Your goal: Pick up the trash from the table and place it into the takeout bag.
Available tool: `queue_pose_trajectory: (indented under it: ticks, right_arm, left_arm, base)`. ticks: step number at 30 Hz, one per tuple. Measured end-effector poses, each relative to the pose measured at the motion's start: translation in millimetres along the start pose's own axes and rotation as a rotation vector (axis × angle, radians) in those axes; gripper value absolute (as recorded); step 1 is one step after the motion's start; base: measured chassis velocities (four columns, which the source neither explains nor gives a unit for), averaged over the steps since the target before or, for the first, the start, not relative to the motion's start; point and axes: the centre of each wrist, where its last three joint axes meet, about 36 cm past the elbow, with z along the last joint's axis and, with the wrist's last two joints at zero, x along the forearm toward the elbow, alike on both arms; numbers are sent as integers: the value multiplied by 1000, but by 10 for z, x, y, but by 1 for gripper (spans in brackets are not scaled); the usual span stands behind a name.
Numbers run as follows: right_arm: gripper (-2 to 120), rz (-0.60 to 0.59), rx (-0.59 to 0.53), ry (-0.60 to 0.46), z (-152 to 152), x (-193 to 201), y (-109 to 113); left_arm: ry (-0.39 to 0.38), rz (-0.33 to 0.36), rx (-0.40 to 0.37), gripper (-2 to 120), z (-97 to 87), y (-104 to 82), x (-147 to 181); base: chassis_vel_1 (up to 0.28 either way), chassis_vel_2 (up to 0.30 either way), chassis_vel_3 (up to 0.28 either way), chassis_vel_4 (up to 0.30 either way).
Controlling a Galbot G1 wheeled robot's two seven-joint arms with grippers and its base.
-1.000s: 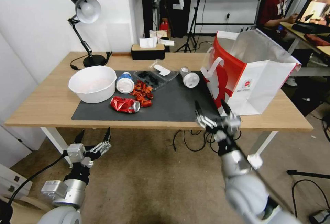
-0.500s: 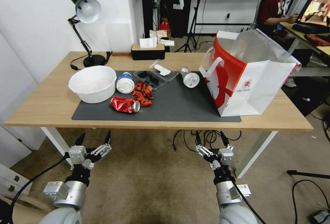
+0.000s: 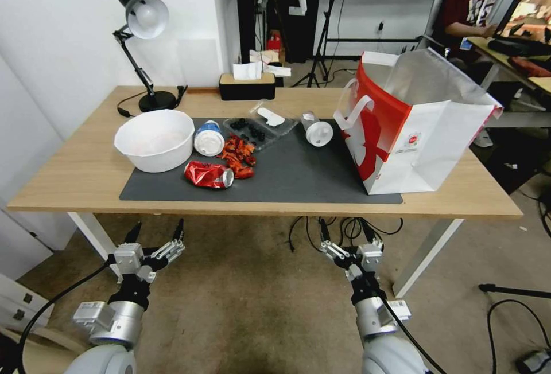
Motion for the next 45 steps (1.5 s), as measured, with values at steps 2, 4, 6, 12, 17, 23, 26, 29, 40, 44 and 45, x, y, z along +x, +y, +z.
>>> queue_pose_trajectory:
  ticks: [2,4,6,12,17,23,26,29,40,44,45]
  right_arm:
    - [100,-110,-15,-27,-158,-276,59]
    - [100,-146,-16,-38,-200,-368,82]
    - [100,-239,-17,-57,-318,-654,146]
    - [100,-295,7,-73,-480,-1218,247]
    - [100,-238,51,-19,-570,-1682,499]
    - [100,-84,111,78,-670,-2008,644]
    - [100,27,148,176,-783,-2145,709]
    - [100,80,159,214,-841,-2216,754]
    - [100,242,182,309,-900,-2703,682]
    - [100,267,211,349,-764,-2938,495]
    - [100,272,214,355,-743,-2971,473]
  left_arm:
    - [-2,7,2,100,1,-20,-18]
    - [-2,10,2,100,0,-25,-23]
    - [-4,22,-5,100,-21,-32,-49]
    - [-17,27,-2,100,-86,-62,-68]
    - [-19,20,0,100,-96,-67,-44]
    - [-22,14,0,100,-111,-49,-36]
    - [-21,8,2,100,-105,-34,-35]
    - [-24,6,10,100,-111,-45,-55]
    - [-17,1,12,100,-96,-42,-26]
    - [-24,-4,11,100,-109,-42,-1]
    - [-24,-4,10,100,-110,-42,3]
  base:
    - [0,0,0,0]
    - [0,0,0,0]
    - [0,0,0,0]
    - [0,0,0,0]
    - [0,0,0,0]
    - [0,0,0,0]
    - [0,0,0,0]
    - [0,0,0,0]
    - [0,0,0,0]
    - [0,0,0,0]
    - [0,0,0,0]
